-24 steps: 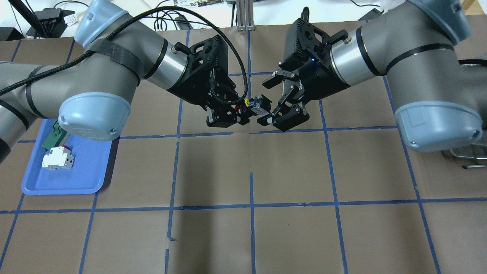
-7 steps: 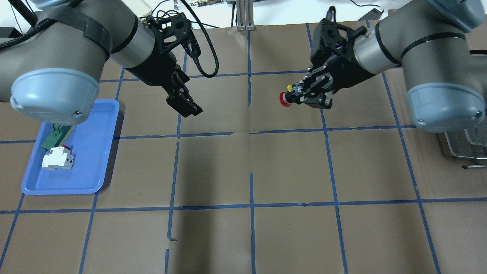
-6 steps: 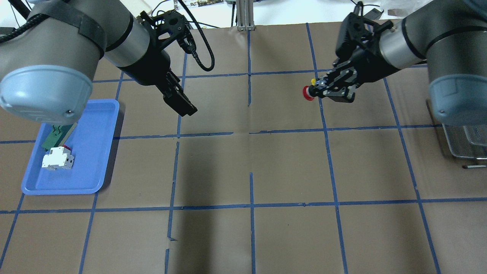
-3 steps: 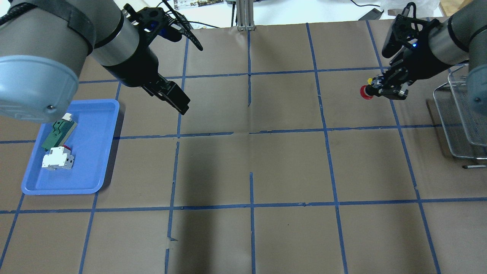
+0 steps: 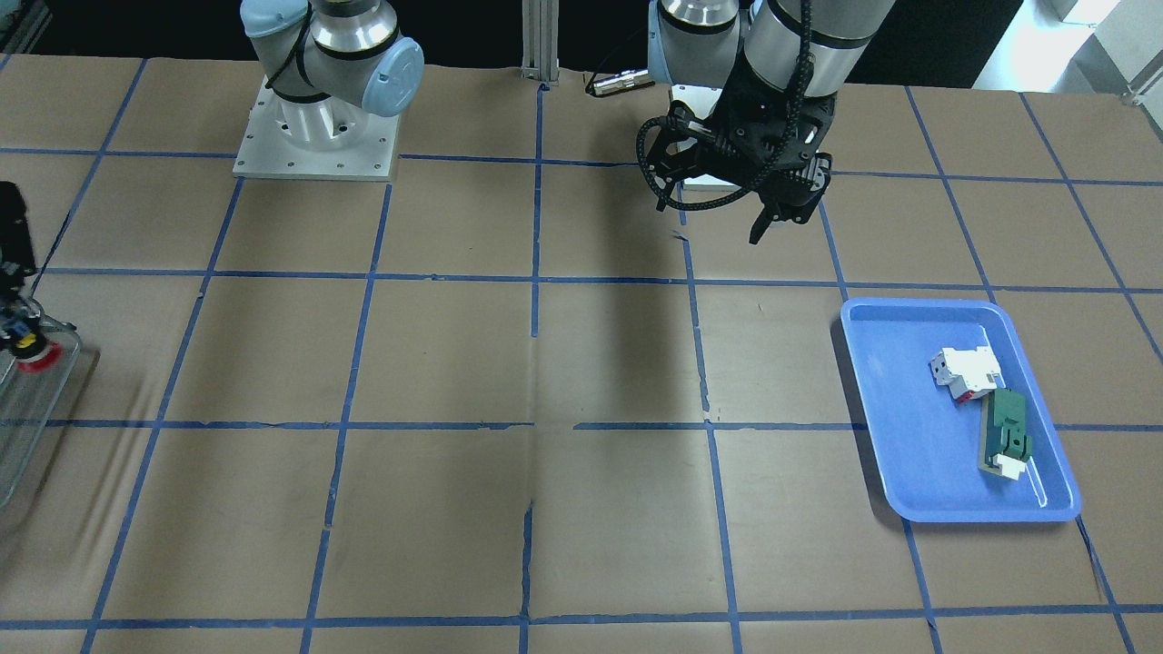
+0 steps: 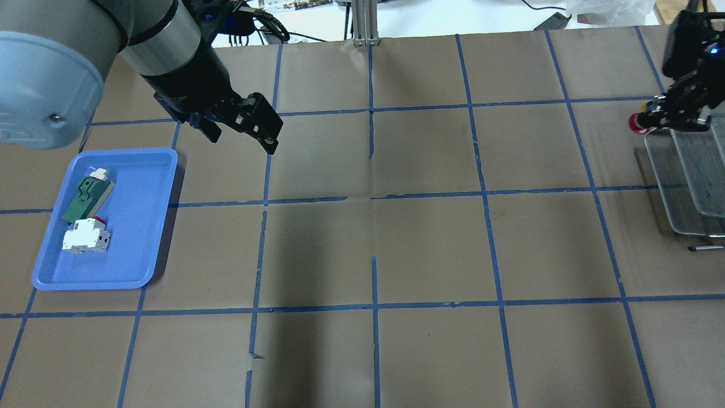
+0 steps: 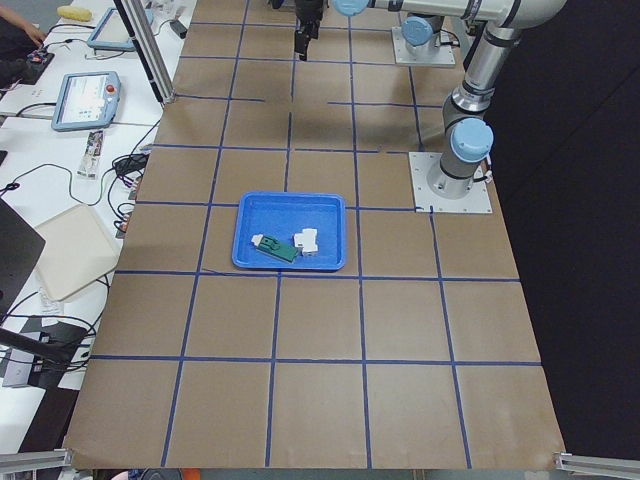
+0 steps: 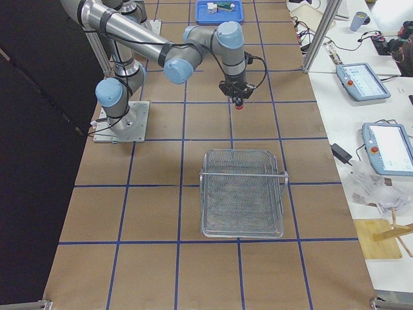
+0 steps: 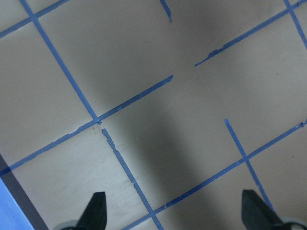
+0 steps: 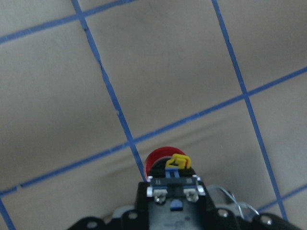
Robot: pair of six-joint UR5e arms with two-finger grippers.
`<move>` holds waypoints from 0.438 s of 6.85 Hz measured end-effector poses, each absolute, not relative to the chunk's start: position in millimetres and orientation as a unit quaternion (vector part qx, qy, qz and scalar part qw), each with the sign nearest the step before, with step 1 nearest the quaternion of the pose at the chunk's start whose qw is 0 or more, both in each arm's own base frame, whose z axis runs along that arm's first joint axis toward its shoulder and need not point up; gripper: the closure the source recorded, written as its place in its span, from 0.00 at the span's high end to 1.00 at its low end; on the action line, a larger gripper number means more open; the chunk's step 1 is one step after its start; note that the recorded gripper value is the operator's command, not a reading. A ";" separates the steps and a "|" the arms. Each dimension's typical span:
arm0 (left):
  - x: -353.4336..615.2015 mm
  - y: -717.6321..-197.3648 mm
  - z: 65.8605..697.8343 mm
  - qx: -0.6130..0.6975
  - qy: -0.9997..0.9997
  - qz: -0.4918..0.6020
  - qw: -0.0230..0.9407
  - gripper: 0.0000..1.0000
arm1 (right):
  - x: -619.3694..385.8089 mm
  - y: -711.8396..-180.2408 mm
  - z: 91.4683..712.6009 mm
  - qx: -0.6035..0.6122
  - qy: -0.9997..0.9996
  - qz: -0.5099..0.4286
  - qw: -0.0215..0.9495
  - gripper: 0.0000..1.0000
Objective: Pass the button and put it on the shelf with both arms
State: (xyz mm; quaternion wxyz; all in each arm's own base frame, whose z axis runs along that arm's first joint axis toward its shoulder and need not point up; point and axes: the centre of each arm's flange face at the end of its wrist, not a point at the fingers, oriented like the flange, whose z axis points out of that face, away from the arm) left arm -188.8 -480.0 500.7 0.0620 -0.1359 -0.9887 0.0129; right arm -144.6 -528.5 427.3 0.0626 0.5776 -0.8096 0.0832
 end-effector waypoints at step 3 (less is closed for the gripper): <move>-188.5 -474.3 506.6 -0.052 -0.997 0.010 0.062 1.00 | -295.7 -527.0 403.2 0.601 -0.795 0.038 0.071 0.05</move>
